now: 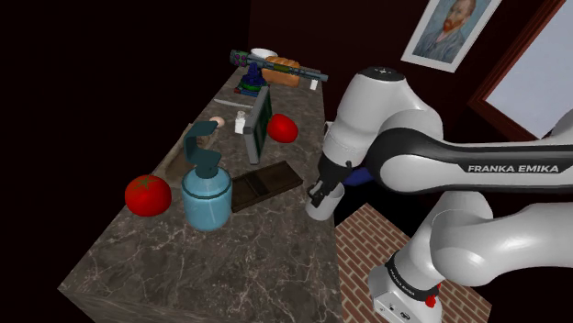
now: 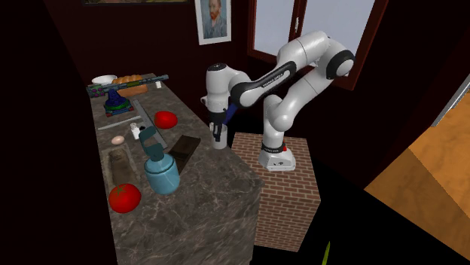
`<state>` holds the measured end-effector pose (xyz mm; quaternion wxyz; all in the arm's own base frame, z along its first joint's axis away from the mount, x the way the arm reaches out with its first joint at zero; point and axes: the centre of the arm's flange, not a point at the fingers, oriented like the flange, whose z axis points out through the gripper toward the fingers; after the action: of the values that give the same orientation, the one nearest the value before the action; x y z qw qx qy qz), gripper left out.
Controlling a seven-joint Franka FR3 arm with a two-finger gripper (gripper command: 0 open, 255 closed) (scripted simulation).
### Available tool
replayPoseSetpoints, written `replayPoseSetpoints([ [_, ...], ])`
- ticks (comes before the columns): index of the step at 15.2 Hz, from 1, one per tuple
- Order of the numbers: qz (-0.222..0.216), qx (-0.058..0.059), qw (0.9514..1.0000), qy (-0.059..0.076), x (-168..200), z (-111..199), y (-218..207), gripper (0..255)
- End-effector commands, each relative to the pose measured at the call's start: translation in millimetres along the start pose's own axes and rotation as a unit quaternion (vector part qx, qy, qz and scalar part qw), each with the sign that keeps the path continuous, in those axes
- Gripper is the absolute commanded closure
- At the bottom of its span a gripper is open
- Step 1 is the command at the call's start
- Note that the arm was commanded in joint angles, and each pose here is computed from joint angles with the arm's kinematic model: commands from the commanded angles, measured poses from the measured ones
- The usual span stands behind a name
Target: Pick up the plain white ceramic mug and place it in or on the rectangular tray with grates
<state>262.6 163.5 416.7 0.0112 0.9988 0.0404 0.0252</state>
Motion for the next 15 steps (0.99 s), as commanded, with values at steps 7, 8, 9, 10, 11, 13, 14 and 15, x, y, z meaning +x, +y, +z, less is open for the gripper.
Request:
replayPoseSetpoints([
  [7, 0.0, 0.0, 1.0, 0.0, 2.7, -43.0, 1.0, 255],
  [8, 0.0, 0.0, 1.0, 0.0, 3.0, -48.3, 1.1, 255],
  [9, 0.0, 0.0, 1.0, 0.0, 3.3, -53.5, 1.3, 255],
  [10, 0.0, 0.0, 1.0, 0.0, 16.4, -54.3, 0.6, 255],
  [11, 0.0, 0.0, 1.0, 0.0, 29.6, -55.1, -0.1, 255],
  [13, 0.0, 0.0, 1.0, 0.0, 55.9, -56.7, -1.5, 255],
  [14, 0.0, 0.0, 1.0, 0.0, 69.1, -57.5, -2.1, 255],
  [15, 0.0, 0.0, 1.0, 0.0, 82.2, -58.2, -2.8, 255],
])
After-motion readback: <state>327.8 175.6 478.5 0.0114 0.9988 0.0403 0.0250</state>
